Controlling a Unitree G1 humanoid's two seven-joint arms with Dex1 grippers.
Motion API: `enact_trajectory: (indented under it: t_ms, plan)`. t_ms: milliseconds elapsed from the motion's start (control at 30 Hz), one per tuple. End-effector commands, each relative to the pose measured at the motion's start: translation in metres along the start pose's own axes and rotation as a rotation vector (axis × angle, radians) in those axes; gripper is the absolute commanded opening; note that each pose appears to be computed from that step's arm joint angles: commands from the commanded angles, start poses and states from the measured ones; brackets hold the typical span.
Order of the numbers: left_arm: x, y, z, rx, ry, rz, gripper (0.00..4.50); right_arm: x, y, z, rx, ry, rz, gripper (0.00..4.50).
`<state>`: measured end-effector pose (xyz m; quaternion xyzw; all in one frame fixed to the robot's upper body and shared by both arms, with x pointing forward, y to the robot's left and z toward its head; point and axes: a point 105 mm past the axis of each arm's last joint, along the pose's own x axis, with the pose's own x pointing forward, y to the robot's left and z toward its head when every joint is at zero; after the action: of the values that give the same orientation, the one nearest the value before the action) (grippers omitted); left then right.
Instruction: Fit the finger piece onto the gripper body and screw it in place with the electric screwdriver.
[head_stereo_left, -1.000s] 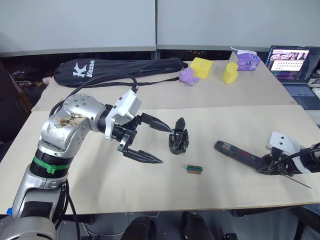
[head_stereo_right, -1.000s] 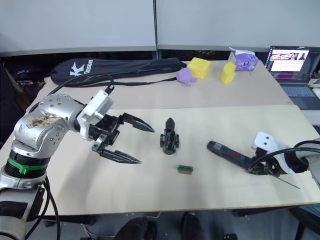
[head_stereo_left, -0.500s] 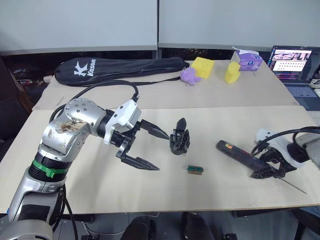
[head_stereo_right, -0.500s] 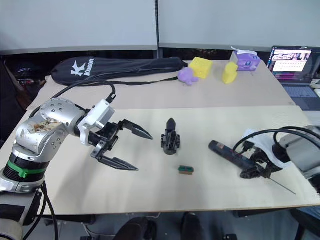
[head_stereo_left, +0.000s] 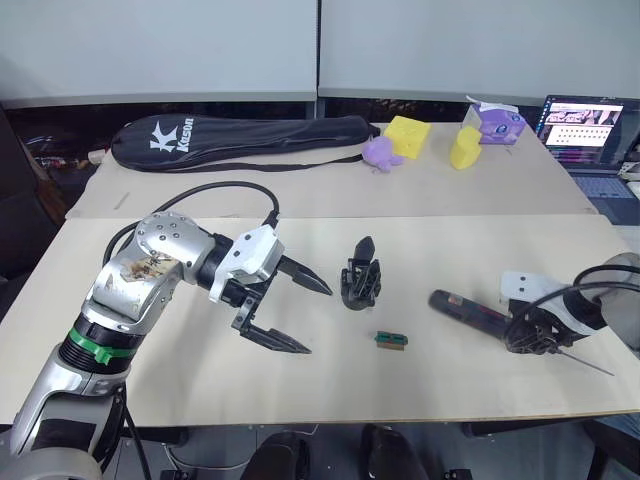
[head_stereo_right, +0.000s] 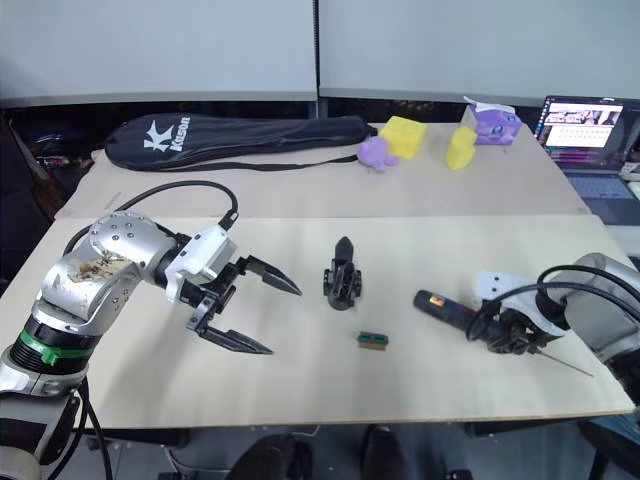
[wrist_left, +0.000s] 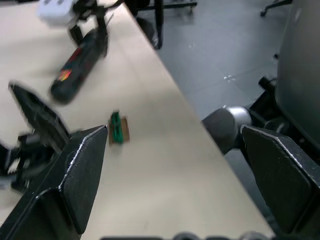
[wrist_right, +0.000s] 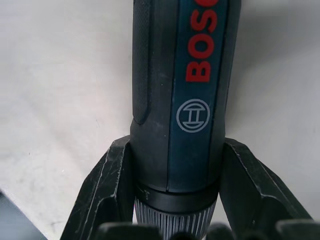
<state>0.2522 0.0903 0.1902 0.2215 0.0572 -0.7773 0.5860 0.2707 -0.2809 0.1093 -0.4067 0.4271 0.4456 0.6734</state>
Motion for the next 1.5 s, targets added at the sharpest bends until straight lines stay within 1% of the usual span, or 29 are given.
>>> enact_trajectory:
  t_ms: [33,100,133,167,233,333,433,467,533,600,700,833,967,1067,1233,1300,1500]
  plan:
    - [0.008,-0.009,-0.009,-0.062,-0.034,-0.018,4.50,-0.037,0.006,0.049,-0.153,-0.255,-0.143,1.93]
    - [0.012,-0.014,-0.023,-0.064,-0.011,-0.019,4.50,-0.049,0.023,0.065,-0.127,-0.420,-0.168,1.93]
    - [0.014,-0.011,-0.029,-0.088,-0.034,0.016,4.50,-0.060,0.033,0.078,-0.092,-0.574,-0.228,1.93]
    - [0.015,-0.007,-0.033,-0.111,-0.053,0.057,4.50,-0.069,0.041,0.083,-0.046,-0.674,-0.288,1.93]
    - [0.015,-0.003,-0.039,-0.130,-0.077,0.098,4.50,-0.078,0.051,0.087,0.004,-0.782,-0.368,1.93]
    - [0.015,-0.005,-0.042,-0.120,-0.086,0.104,4.50,-0.084,0.062,0.095,0.016,-0.883,-0.415,1.93]
    - [0.020,-0.004,-0.048,-0.124,-0.110,0.125,4.50,-0.087,0.070,0.111,0.109,-1.068,-0.489,1.93]
    - [0.021,-0.004,-0.050,-0.129,-0.118,0.134,4.50,-0.087,0.071,0.116,0.124,-1.105,-0.505,1.93]
    - [0.028,0.006,-0.056,-0.192,-0.166,0.205,4.50,-0.092,0.070,0.126,0.185,-1.208,-0.544,1.93]
    - [0.033,0.008,-0.061,-0.201,-0.173,0.219,4.50,-0.096,0.066,0.131,0.257,-1.285,-0.582,1.93]
    - [0.042,0.006,-0.065,-0.117,-0.141,0.206,4.50,-0.093,0.069,0.137,0.265,-1.303,-0.605,1.93]
    - [0.048,0.013,-0.066,-0.024,-0.111,0.202,4.50,-0.084,0.072,0.142,0.294,-1.320,-0.591,1.93]
    - [0.051,0.023,-0.057,-0.018,-0.127,0.212,4.50,-0.076,0.068,0.146,0.334,-1.343,-0.599,1.93]
    - [0.051,0.024,-0.050,-0.020,-0.139,0.205,4.50,-0.078,0.068,0.150,0.318,-1.364,-0.596,1.93]
    - [0.050,0.025,-0.047,-0.054,-0.151,0.204,4.50,-0.074,0.071,0.152,0.319,-1.376,-0.572,1.93]
    - [0.051,0.024,-0.047,-0.065,-0.151,0.194,4.50,-0.071,0.072,0.154,0.314,-1.380,-0.567,1.93]
    - [0.054,0.021,-0.056,-0.089,-0.135,0.201,4.50,-0.065,0.075,0.157,0.290,-1.380,-0.552,1.93]
